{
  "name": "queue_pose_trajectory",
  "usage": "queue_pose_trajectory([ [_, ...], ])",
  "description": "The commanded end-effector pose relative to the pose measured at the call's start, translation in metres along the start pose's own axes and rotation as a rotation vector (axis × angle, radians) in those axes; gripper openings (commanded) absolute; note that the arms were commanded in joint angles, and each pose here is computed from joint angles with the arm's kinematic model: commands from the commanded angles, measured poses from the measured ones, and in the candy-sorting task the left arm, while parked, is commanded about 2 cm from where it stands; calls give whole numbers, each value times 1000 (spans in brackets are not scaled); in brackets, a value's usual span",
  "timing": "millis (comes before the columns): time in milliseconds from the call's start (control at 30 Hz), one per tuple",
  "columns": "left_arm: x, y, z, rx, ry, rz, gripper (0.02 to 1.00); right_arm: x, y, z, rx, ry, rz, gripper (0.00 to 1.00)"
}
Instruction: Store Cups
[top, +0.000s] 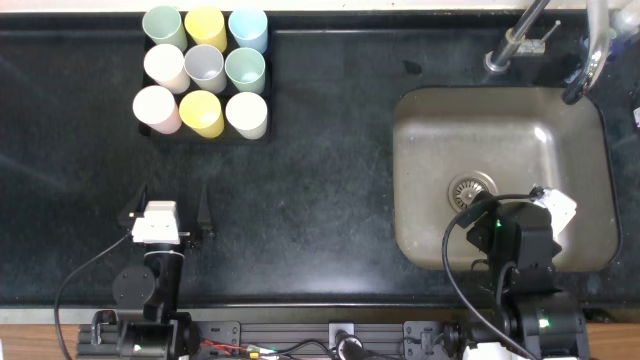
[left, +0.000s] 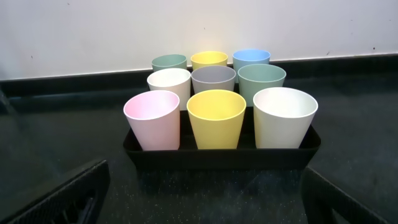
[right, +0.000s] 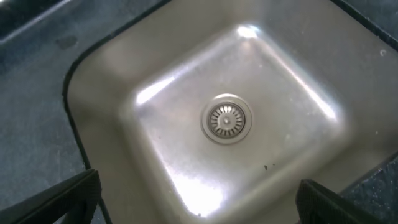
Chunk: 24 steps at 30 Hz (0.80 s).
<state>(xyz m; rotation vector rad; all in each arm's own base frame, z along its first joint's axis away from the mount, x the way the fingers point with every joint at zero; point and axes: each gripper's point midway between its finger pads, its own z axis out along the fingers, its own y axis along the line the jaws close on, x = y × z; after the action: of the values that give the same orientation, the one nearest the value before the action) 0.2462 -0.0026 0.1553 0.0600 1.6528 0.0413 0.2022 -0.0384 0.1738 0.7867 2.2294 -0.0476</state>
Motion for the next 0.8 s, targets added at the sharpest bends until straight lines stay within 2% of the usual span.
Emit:
queue_pose_trajectory([
  [33,-1,-2,0,8,-4,23,1000,-11,4,-2,-22,-51,23,998],
  [133,-1,-2,0,8,-4,23,1000,-39,23,-7,-109,-169,73,996],
  [267,-1,-2,0,8,-4,23,1000,-86,51,-21,-290,-413,176,996],
  [367,-1,-2,0,8,-4,23,1000,-96,57,-23,-380,-536,229,993],
  [633,-1,-2,0,8,-4,23,1000,-52,40,10,-360,-507,216,996],
  [800,-1,-2,0,8,-4,23,1000,-41,34,16,-370,-521,222,993],
])
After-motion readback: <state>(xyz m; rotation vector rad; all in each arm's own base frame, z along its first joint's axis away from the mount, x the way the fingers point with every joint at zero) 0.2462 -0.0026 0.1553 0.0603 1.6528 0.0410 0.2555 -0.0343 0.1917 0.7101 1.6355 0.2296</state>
